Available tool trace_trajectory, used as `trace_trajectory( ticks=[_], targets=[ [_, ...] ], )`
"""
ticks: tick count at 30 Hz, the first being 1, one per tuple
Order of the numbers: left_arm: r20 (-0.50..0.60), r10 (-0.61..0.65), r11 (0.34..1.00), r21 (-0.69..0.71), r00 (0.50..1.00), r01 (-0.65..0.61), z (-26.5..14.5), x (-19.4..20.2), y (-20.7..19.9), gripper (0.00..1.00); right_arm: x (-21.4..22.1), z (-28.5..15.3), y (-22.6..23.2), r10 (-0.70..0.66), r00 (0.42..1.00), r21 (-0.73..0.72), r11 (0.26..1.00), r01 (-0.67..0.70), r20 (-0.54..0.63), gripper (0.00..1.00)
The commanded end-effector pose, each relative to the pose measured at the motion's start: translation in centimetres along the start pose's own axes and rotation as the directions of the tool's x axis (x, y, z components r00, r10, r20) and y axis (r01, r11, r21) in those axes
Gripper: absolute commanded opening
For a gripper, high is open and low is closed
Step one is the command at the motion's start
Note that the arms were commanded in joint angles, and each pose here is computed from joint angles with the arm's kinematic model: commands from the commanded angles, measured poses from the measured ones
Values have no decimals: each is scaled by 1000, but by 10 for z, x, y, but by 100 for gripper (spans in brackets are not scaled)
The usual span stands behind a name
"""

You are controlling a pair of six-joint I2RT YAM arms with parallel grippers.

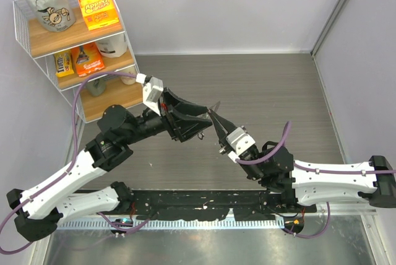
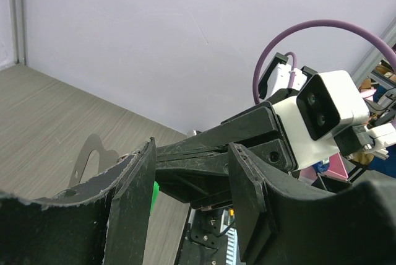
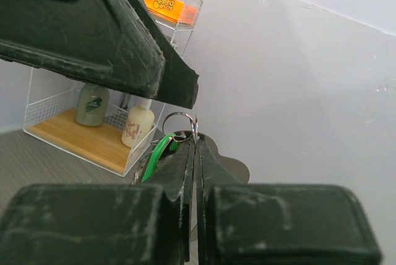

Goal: Put the keys on the keyring

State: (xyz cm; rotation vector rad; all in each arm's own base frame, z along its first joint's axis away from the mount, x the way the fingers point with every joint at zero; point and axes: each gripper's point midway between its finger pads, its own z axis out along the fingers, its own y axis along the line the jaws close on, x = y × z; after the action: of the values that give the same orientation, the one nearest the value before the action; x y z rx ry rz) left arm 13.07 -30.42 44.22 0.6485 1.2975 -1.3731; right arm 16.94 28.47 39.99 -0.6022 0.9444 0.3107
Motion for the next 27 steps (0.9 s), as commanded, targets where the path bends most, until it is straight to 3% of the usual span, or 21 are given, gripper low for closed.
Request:
trace_trajectory(
  ticks=[1, 27],
  targets=[
    [68, 18, 997, 79, 998, -24, -1, -26, -22, 55, -27, 7, -21, 75, 995, 72, 994, -80, 65, 5],
    [111, 42, 988, 141, 993, -58, -12, -42, -41, 55, -34, 3, -25, 118, 989, 64, 990, -124, 87, 6]
  ],
)
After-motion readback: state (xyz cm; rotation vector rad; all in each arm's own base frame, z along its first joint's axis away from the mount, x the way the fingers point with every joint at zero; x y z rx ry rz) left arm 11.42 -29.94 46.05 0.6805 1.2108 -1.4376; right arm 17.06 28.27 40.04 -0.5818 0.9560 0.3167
